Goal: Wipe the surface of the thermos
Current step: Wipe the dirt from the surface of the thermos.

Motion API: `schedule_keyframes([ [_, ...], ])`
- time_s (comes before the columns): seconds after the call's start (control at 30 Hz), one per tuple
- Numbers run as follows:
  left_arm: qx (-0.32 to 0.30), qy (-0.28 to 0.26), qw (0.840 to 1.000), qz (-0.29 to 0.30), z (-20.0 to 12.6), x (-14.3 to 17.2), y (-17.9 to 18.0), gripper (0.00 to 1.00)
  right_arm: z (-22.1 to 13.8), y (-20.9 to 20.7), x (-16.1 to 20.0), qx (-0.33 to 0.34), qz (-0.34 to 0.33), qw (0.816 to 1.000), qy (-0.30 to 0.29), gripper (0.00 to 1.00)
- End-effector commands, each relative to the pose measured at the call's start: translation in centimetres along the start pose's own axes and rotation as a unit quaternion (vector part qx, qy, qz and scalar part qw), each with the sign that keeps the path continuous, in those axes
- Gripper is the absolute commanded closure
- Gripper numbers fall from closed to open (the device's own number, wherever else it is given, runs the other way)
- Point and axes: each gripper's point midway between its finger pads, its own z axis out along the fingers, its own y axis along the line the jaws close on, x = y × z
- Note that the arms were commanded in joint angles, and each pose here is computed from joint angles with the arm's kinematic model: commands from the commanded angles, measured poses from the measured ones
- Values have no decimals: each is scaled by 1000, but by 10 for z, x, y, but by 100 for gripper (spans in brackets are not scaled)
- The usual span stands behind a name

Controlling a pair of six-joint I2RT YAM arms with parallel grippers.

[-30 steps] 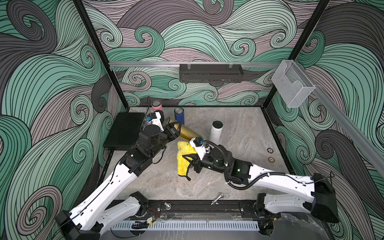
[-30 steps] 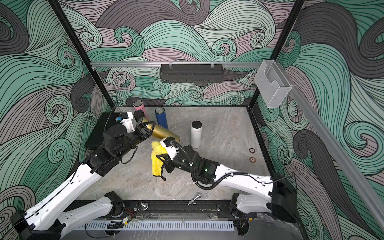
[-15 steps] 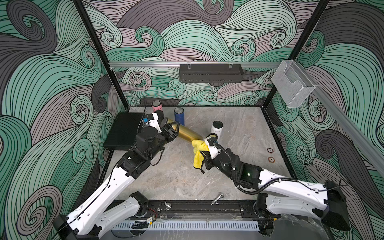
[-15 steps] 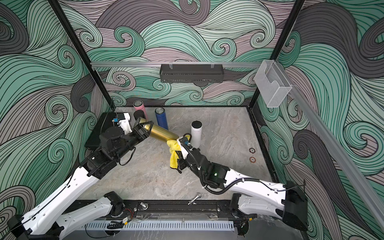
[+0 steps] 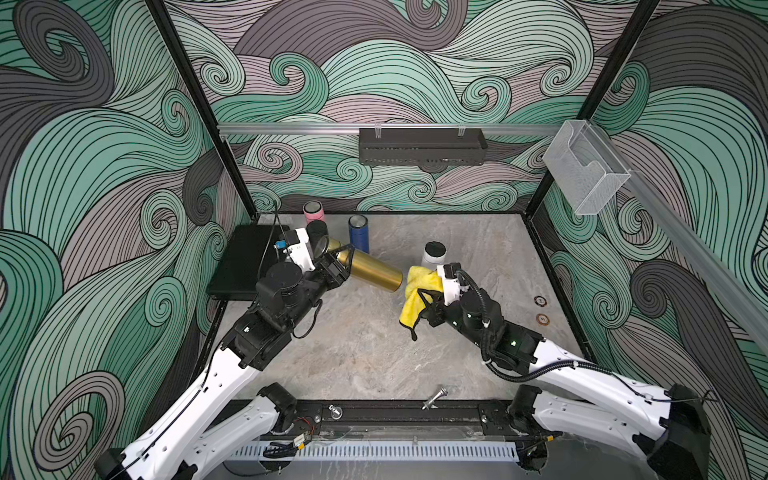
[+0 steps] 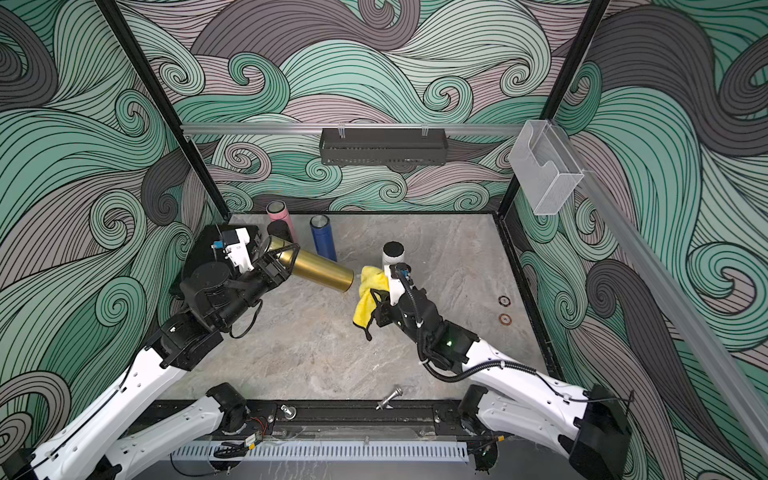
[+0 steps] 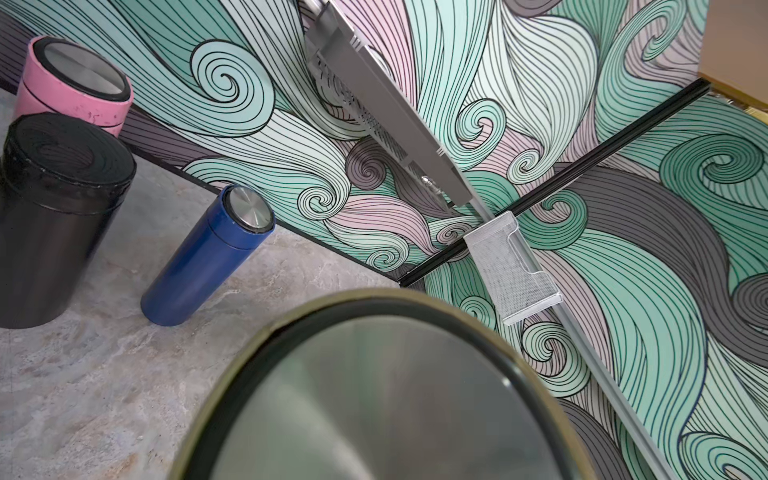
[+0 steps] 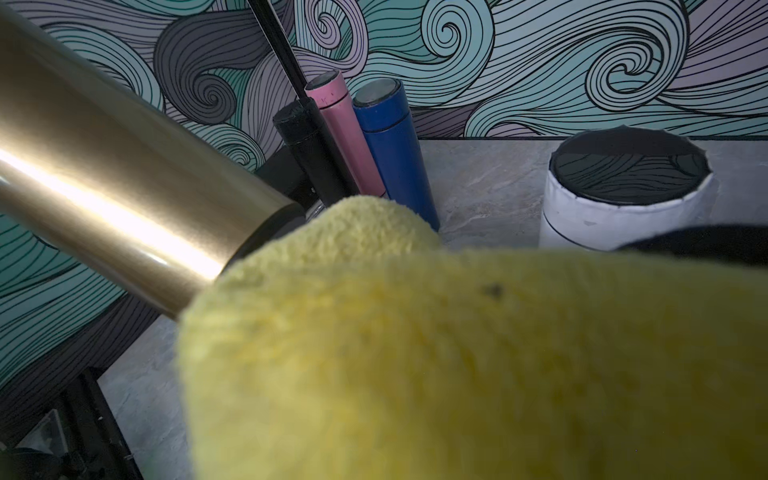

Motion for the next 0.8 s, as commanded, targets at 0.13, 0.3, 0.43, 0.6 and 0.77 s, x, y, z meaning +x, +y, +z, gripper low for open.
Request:
schedule_keyframes([
  [0.13, 54, -38, 998, -11, -6, -20, -24, 100, 17, 62, -34, -146, 37, 988, -22, 100],
  [0.3, 28, -40, 999, 7, 0, -18, -13, 100, 20, 77, -29, -186, 62, 981, -8, 100],
  [0.43, 21, -43, 999, 18, 6, -17, -10, 100, 11, 81, -27, -205, 76, 976, -6, 100],
  [0.6, 8, -39, 999, 31, 11, -15, -6, 100, -11, 77, -34, -206, 80, 975, -16, 100],
  [0.77, 0, -41, 998, 47, 12, -16, -3, 100, -40, 64, -40, -177, 73, 981, -8, 100],
])
